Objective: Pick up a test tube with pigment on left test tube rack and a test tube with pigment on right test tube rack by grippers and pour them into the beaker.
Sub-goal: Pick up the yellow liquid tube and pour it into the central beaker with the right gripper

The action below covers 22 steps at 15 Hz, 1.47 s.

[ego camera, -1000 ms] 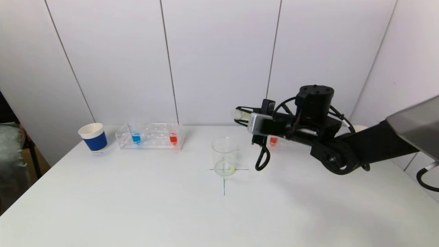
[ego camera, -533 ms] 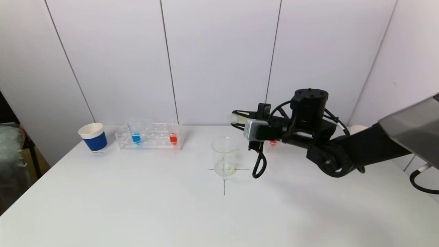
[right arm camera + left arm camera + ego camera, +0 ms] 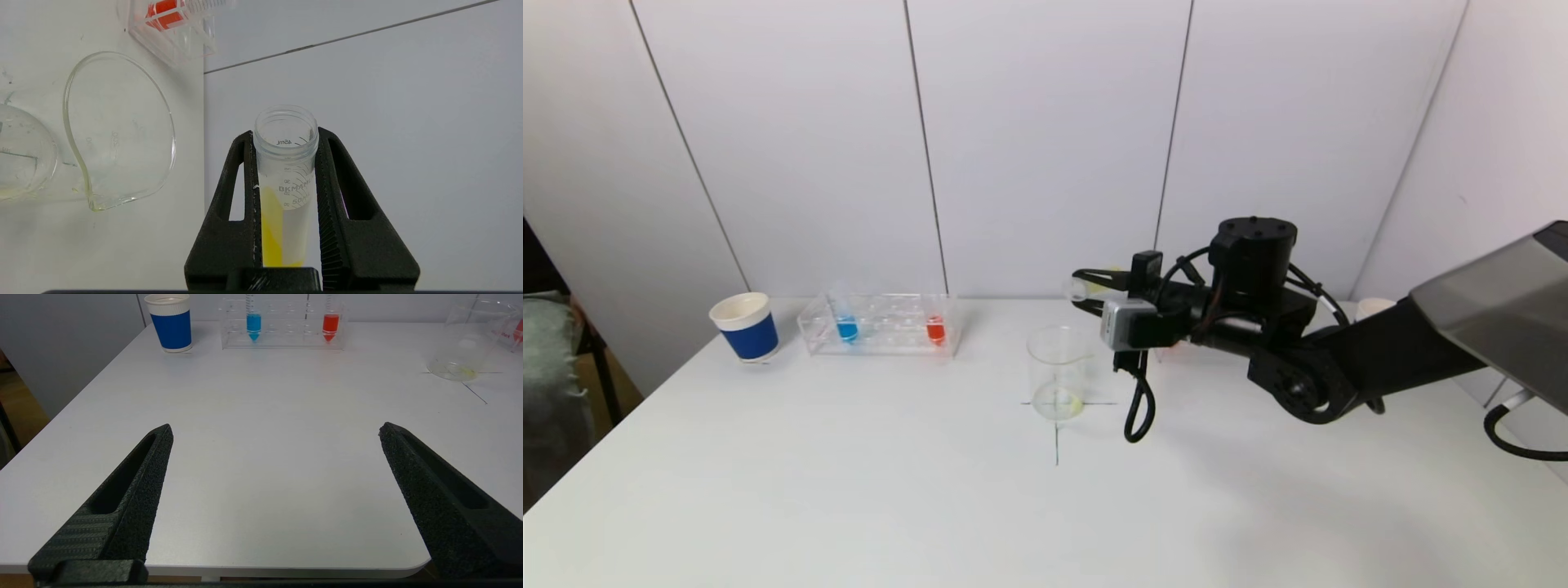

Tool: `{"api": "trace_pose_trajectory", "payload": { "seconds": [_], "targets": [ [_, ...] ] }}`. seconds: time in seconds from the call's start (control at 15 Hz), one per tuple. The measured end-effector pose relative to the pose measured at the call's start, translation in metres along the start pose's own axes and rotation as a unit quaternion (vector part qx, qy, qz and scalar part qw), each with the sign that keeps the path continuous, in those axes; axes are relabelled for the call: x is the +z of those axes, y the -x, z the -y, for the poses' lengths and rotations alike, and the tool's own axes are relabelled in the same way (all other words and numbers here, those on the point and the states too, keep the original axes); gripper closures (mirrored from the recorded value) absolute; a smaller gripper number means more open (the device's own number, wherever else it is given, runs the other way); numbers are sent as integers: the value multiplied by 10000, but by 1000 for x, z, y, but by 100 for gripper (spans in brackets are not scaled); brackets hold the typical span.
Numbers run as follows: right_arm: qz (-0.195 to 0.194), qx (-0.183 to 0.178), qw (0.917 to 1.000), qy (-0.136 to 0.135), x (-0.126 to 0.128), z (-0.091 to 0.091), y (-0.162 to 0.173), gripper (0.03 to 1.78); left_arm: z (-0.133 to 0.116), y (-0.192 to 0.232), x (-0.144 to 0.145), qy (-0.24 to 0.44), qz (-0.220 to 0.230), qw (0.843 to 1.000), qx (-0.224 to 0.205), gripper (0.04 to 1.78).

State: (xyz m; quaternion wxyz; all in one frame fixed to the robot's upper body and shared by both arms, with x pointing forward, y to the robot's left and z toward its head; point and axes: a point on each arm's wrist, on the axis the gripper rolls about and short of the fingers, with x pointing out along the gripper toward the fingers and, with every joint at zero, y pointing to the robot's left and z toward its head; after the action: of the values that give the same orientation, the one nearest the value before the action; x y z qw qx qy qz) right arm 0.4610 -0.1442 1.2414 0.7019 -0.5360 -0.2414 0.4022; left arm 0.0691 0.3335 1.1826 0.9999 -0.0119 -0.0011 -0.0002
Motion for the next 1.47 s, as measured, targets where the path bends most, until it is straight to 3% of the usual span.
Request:
{"api": "trace_pose_trajectory", "payload": {
  "seconds": [0.2,0.87,1.47],
  "targets": [
    [-14,30,9998,174,-3,-2,0,136,0,0,0,1,0,10000,0,6],
    [53,79,9998,187,0,-6,-1,136,0,0,0,1,0,10000,2,6],
    [41,118,9972,736,-2,-6,-1,136,0,0,0,0,-2,10000,0,6]
  ]
}}
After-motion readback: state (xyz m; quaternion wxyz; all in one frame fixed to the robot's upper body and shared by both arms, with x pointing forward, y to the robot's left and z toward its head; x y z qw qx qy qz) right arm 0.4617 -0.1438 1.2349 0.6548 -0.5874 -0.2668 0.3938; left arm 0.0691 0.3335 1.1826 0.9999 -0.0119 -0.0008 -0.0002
